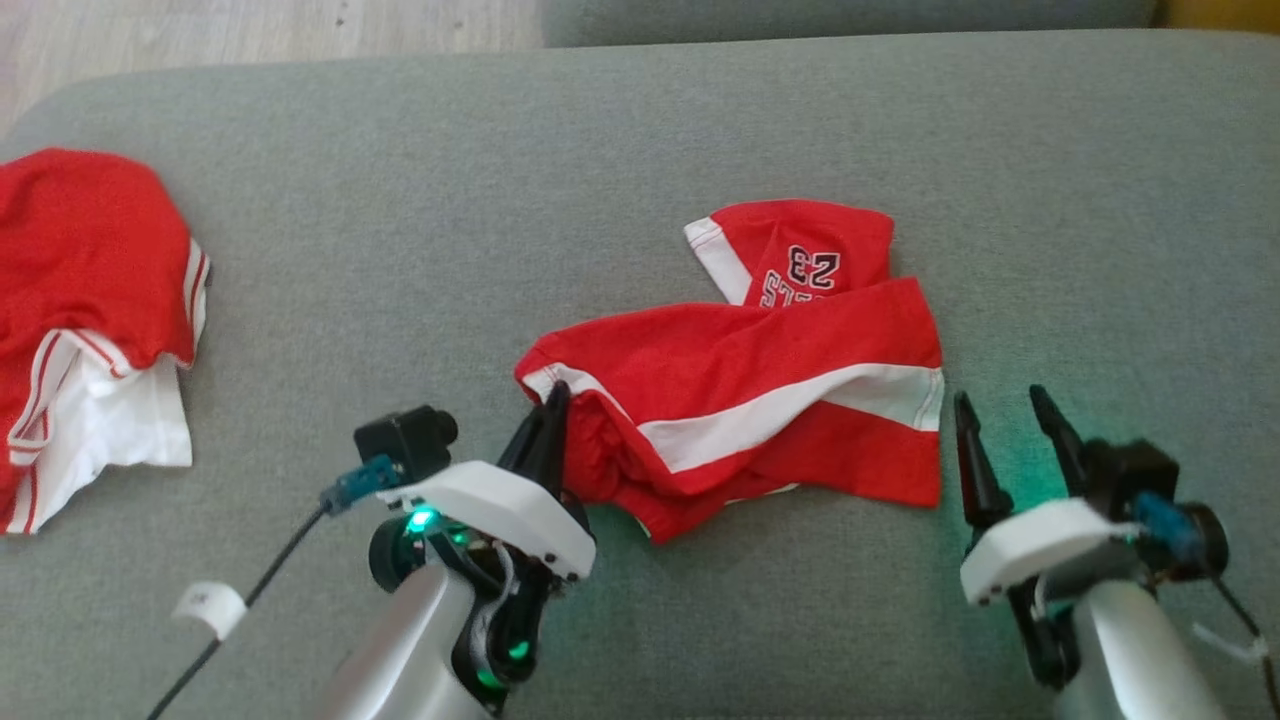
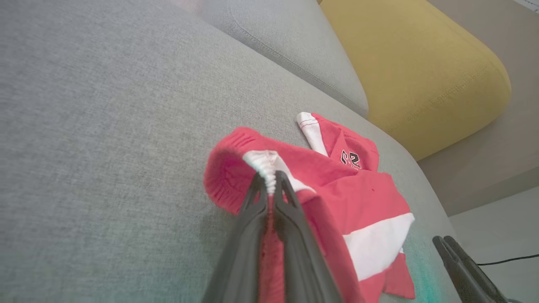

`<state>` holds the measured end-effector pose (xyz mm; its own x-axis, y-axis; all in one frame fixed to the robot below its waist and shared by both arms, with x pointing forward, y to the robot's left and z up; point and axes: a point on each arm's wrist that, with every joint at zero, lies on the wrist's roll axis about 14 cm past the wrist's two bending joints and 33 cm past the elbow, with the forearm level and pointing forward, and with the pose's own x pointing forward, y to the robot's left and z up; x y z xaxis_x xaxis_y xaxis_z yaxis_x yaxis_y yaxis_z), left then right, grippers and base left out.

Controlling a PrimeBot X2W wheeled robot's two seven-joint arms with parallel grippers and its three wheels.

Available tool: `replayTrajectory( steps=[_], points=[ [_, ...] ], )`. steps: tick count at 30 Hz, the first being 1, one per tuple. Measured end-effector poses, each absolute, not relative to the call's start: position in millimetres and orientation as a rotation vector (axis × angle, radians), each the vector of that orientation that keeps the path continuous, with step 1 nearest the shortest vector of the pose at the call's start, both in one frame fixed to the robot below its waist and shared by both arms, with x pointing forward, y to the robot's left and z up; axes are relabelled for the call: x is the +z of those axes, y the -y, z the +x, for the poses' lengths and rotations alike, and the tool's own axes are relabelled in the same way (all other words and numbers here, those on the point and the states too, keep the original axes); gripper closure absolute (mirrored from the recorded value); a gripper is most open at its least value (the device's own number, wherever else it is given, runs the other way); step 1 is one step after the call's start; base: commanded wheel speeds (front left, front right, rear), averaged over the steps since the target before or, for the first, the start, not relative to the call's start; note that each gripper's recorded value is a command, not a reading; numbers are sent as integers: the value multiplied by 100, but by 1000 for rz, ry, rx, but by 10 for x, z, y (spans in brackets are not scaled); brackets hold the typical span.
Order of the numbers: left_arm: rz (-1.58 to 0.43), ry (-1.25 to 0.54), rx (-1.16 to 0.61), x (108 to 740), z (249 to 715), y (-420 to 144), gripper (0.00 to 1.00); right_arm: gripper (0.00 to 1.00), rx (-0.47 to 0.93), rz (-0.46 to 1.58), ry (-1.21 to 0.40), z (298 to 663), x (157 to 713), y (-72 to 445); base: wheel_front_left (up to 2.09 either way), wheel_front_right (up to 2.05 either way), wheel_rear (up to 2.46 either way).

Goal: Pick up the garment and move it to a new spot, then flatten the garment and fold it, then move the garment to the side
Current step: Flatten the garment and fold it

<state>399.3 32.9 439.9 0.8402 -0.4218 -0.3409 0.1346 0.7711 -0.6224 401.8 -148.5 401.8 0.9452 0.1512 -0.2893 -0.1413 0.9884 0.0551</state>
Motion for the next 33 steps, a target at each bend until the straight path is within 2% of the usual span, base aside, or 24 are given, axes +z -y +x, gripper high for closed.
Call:
replayTrajectory(
  steps=[5, 13, 14, 15, 16, 19, 21, 23, 24, 32, 33],
  points=[
    [-628, -482, -296, 4377, 3966, -368, 100, 0, 169, 0, -369, 4136, 3883, 1433, 0, 0, 0],
    [-629, -473, -271, 4357, 3975, -424, 100, 0, 253, -39, -480, 4134, 3647, 1193, 0, 0, 0],
    [-629, -473, -271, 4359, 3975, -423, 100, 14, 260, -45, -476, 4148, 3655, 1175, 0, 0, 0],
    [-629, -472, -272, 4363, 3976, -422, 100, 37, 267, -48, -473, 4162, 3664, 1157, 0, 0, 0],
    [-629, -472, -272, 4363, 3976, -422, 100, 52, 267, -48, -473, 4162, 3664, 1157, 0, 0, 0],
    [-628, -469, -275, 4372, 3980, -417, 100, 78, 286, -51, -476, 4155, 3654, 1102, 0, 0, 0],
    [-628, -470, -276, 4370, 3982, -411, 100, 90, 287, -46, -482, 4151, 3642, 1097, 0, 0, 0],
    [-626, -472, -273, 4364, 3985, -414, 100, 99, 287, -45, -483, 4154, 3637, 1096, 0, 0, 0],
    [-626, -472, -274, 4363, 3985, -412, 100, 100, 287, -45, -481, 4158, 3637, 1097, 0, 0, 0],
    [-619, -463, -276, 4394, 3990, -425, 100, 100, 275, -55, -437, 4195, 3707, 1150, 0, 0, 0],
    [-618, -461, -276, 4403, 3990, -425, 100, 96, 272, -58, -433, 4198, 3718, 1161, 0, 0, 0]
  ],
)
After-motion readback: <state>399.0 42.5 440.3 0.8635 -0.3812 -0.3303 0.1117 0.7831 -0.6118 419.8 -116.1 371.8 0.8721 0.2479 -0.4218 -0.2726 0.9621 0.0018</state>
